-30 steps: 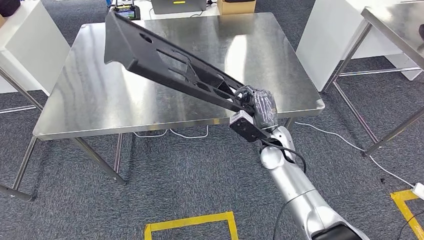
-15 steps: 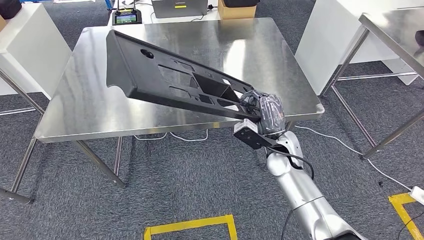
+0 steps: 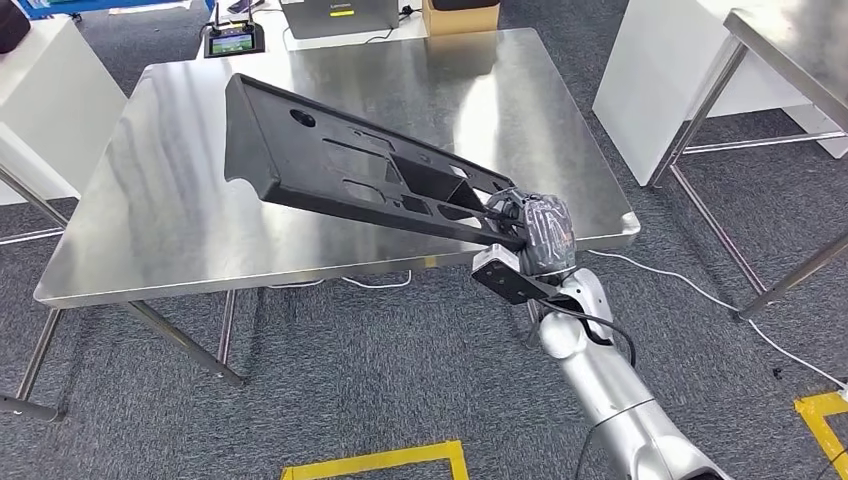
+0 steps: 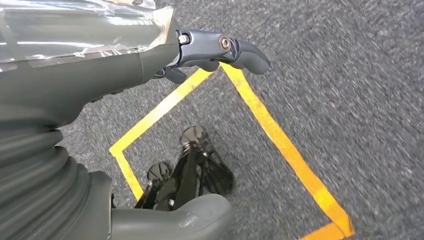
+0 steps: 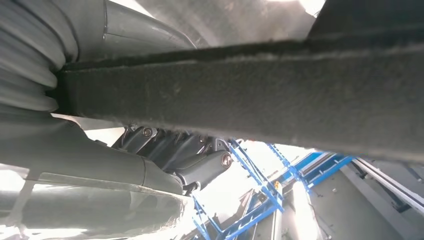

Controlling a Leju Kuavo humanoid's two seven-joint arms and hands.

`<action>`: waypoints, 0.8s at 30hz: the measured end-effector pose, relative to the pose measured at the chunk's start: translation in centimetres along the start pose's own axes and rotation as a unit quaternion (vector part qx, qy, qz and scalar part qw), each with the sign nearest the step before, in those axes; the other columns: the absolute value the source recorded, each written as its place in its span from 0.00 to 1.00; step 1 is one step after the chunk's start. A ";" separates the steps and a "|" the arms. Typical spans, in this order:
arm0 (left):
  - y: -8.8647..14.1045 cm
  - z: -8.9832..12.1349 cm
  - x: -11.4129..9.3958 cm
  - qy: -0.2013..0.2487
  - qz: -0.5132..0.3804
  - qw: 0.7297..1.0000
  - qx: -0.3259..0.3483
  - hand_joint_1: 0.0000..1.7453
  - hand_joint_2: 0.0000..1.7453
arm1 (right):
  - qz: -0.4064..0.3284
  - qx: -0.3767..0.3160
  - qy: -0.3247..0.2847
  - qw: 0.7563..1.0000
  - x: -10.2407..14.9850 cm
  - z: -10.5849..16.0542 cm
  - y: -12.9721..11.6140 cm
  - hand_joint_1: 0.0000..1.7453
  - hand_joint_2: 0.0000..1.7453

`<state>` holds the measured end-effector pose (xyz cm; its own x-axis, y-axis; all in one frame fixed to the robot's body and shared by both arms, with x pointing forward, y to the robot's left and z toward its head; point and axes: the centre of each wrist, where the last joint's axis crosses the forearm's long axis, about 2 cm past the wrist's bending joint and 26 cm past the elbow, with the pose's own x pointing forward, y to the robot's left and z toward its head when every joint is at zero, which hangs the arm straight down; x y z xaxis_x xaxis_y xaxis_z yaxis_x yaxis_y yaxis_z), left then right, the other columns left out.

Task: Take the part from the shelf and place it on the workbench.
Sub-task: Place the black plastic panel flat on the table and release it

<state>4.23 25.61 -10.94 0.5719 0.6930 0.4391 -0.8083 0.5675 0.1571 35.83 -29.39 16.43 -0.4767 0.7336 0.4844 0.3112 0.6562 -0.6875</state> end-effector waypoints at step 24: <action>0.0 0.2 -0.4 0.013 -0.003 1.000 0.003 0.00 1.00 | 0.012 0.011 0.001 1.000 0.1 0.6 0.2 1.00 1.00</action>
<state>4.02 25.24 -10.93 0.5804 0.7008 0.4147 -0.8055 0.5690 0.1656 35.30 -29.28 16.03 -0.4685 0.7490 0.4685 0.3035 0.6345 -0.7108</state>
